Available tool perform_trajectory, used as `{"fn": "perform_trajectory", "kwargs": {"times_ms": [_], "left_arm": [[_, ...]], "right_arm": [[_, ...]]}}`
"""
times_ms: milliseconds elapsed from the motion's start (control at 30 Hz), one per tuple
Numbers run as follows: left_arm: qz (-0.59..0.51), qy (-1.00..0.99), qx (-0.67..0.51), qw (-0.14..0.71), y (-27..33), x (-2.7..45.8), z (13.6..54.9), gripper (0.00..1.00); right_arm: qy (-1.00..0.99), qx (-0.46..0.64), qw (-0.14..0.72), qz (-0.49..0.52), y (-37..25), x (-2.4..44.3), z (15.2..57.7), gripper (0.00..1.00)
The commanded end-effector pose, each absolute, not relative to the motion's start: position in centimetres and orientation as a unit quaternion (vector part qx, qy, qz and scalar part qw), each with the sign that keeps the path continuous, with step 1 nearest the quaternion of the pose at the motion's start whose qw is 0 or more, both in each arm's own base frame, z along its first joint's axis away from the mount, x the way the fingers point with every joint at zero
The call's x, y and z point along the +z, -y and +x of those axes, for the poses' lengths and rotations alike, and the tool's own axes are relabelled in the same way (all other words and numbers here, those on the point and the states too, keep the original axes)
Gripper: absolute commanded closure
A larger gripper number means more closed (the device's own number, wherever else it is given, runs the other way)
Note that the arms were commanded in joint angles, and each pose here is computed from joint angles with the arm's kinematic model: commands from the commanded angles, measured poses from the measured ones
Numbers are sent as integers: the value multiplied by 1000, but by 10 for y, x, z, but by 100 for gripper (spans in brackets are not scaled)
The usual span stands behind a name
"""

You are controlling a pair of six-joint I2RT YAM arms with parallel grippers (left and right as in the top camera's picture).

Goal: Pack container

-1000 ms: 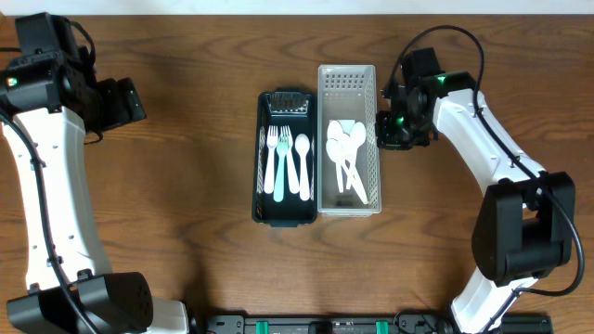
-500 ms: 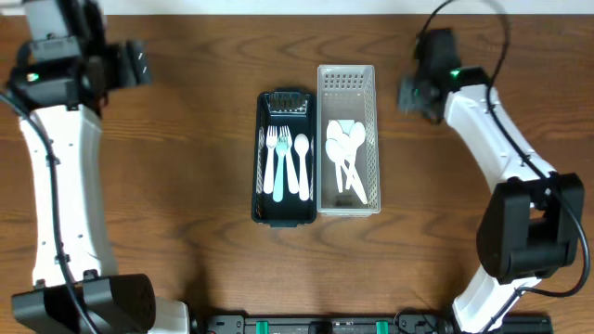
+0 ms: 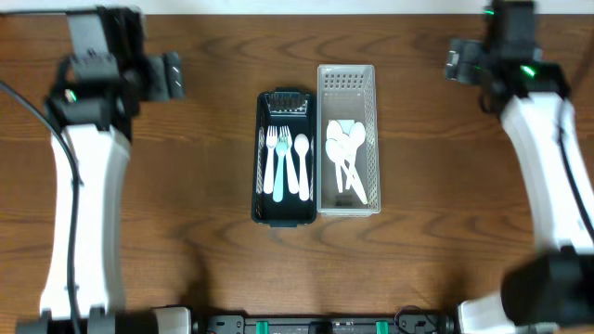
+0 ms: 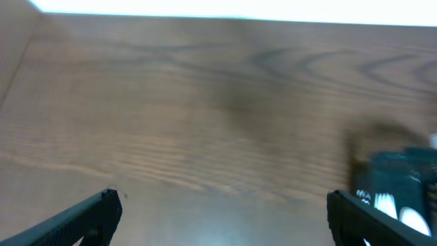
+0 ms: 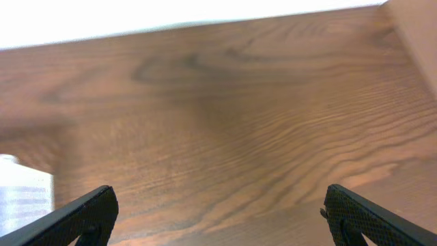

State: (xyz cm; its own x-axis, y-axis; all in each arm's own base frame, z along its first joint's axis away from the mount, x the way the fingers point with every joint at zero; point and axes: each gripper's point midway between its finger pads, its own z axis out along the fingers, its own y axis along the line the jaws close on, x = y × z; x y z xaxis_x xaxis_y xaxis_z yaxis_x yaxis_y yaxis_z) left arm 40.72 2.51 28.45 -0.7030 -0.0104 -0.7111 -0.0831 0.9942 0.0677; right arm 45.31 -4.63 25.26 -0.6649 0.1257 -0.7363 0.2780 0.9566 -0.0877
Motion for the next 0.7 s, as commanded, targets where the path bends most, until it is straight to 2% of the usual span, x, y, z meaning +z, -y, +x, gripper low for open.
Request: {"fn": "perform_trajectory", "kwargs": {"times_ms": [0, 133, 300, 467, 667], "left_arm": [[-6, -901, 55, 431, -9, 305, 371, 2], [19, -880, 51, 471, 3, 298, 334, 2], [28, -859, 55, 508, 0, 269, 287, 2], [11, -840, 81, 536, -13, 240, 262, 2], [8, -834, 82, 546, -15, 229, 245, 2]], "right_arm": [[-903, -68, 406, 123, 42, 259, 412, 1], [-899, -74, 416, 116, 34, 242, 360, 1], [-881, -52, 442, 163, 22, 214, 286, 1], [-870, -48, 460, 171, 23, 191, 250, 1], [-861, -48, 475, 175, 27, 187, 238, 1]]}}
